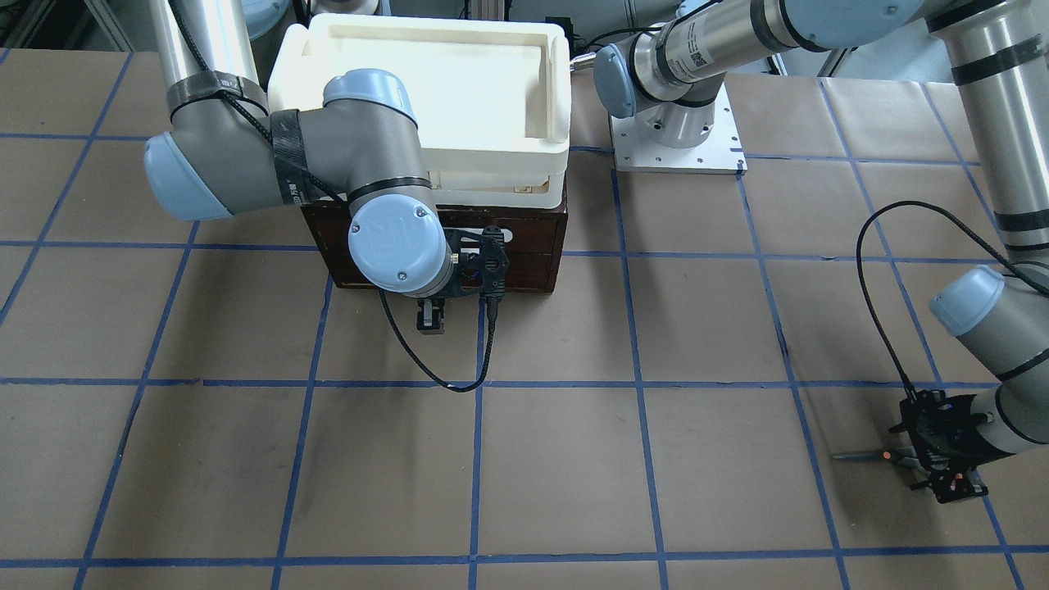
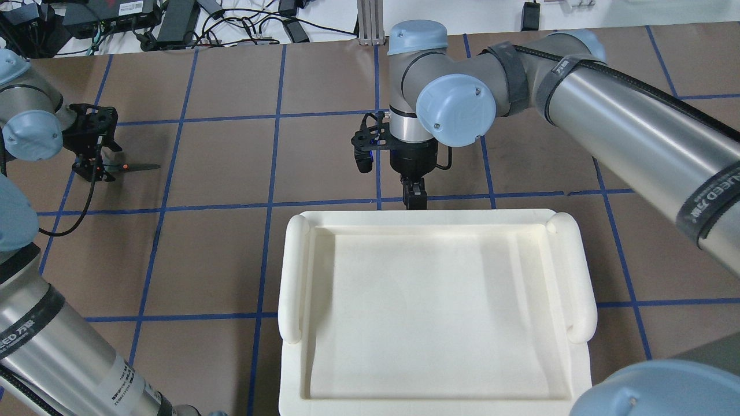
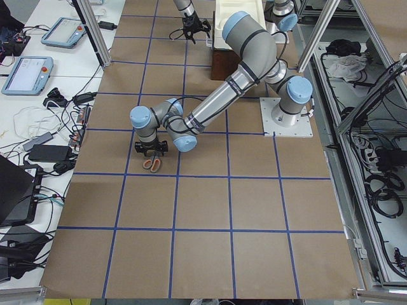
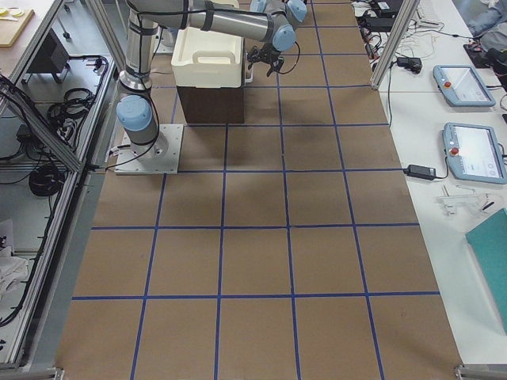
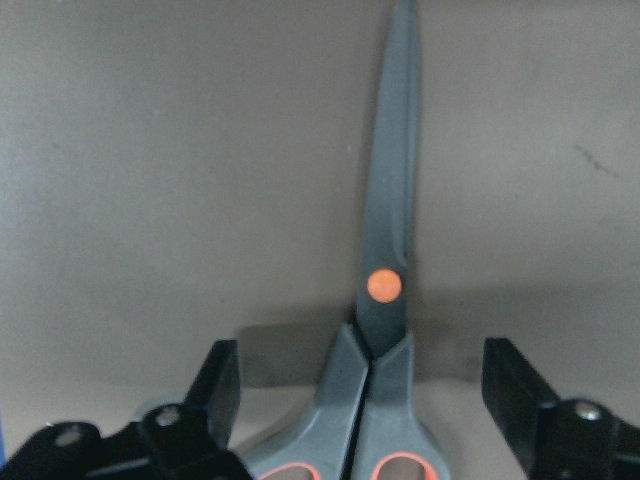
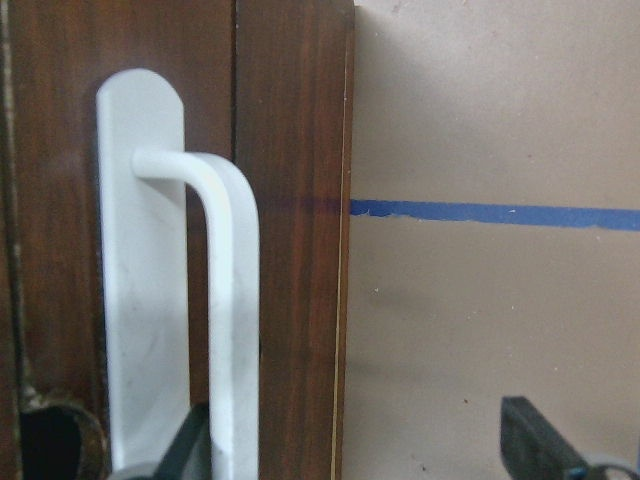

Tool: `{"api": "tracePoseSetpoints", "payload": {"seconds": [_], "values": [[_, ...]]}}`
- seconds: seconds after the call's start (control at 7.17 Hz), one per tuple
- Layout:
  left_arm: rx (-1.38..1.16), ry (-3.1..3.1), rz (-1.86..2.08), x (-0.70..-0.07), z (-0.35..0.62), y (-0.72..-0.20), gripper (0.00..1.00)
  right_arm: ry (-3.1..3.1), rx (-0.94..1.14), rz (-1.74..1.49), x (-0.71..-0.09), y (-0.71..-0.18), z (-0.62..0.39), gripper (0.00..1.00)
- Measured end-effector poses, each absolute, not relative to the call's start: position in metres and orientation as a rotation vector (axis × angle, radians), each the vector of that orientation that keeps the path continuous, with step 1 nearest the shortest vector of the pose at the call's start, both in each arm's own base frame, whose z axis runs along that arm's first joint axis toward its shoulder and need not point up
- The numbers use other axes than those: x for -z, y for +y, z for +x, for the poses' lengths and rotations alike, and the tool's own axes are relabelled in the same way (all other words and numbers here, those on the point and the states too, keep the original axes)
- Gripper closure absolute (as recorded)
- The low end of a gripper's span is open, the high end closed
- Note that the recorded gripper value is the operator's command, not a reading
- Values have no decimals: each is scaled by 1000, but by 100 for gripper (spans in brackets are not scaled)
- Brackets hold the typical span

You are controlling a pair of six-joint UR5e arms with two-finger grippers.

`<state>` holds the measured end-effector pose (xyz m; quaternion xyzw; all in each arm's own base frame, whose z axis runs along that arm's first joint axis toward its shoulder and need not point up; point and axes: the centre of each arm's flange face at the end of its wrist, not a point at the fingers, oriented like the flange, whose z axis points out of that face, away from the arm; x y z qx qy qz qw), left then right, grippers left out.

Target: Place scissors in drawer with both arms

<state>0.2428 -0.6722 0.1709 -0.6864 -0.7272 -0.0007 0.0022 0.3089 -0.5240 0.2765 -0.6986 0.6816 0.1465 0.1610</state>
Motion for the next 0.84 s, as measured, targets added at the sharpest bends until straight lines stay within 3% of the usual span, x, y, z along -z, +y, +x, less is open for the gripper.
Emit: {"api": "tracePoseSetpoints", "payload": {"seconds": [0.14,0.84], "values": [[-1,-2268,-2179,-171,243,-673,100,1945,-417,-1997,-275,-525,309,0],[-10,-2232,-2263,-181,244,-675,100,1964,-342,-2045,-274,-536,311,0]]}}
